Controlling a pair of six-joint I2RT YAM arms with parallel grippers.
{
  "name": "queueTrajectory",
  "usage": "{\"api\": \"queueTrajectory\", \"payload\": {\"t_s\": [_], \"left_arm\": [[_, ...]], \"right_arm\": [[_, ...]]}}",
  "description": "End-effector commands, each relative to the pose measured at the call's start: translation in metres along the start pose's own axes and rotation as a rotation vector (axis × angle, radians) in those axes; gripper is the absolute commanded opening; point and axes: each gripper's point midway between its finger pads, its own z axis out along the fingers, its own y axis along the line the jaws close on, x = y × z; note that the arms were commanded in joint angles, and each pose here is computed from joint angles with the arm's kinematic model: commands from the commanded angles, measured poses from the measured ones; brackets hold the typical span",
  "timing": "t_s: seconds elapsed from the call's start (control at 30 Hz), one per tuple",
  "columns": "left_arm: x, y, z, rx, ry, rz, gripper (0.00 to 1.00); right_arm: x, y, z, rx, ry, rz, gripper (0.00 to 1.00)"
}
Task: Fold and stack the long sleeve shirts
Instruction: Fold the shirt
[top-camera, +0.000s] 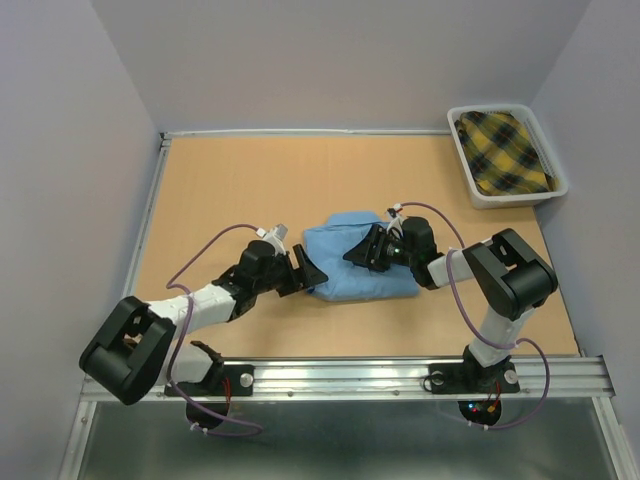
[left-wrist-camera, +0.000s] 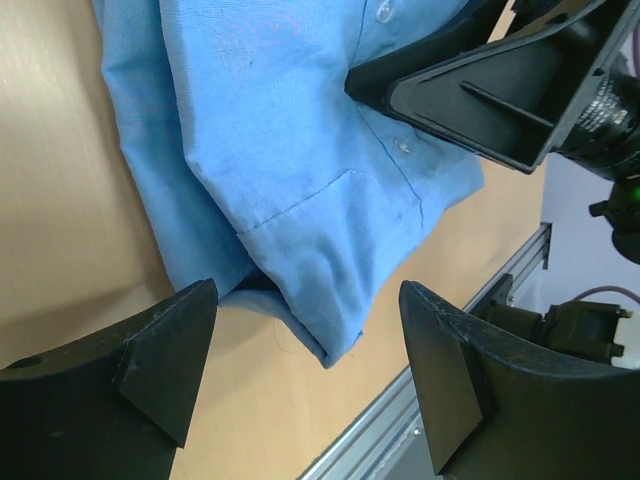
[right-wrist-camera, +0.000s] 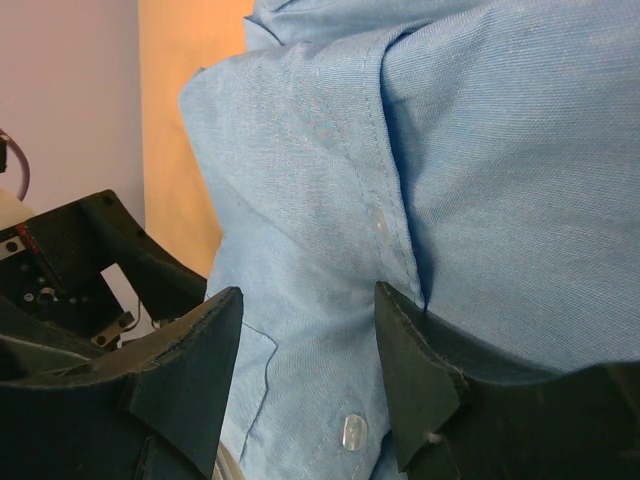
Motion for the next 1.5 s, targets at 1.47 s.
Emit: {"api": "queueTrajectory", "payload": {"t_s": [1.47], "left_arm": [[0.098,-0.010,-0.008,0.120,0.332,-0.206,0.57]], "right_arm": [[0.005,-0.018,0.001,0.067,-0.014,0.002,0.61]]}}
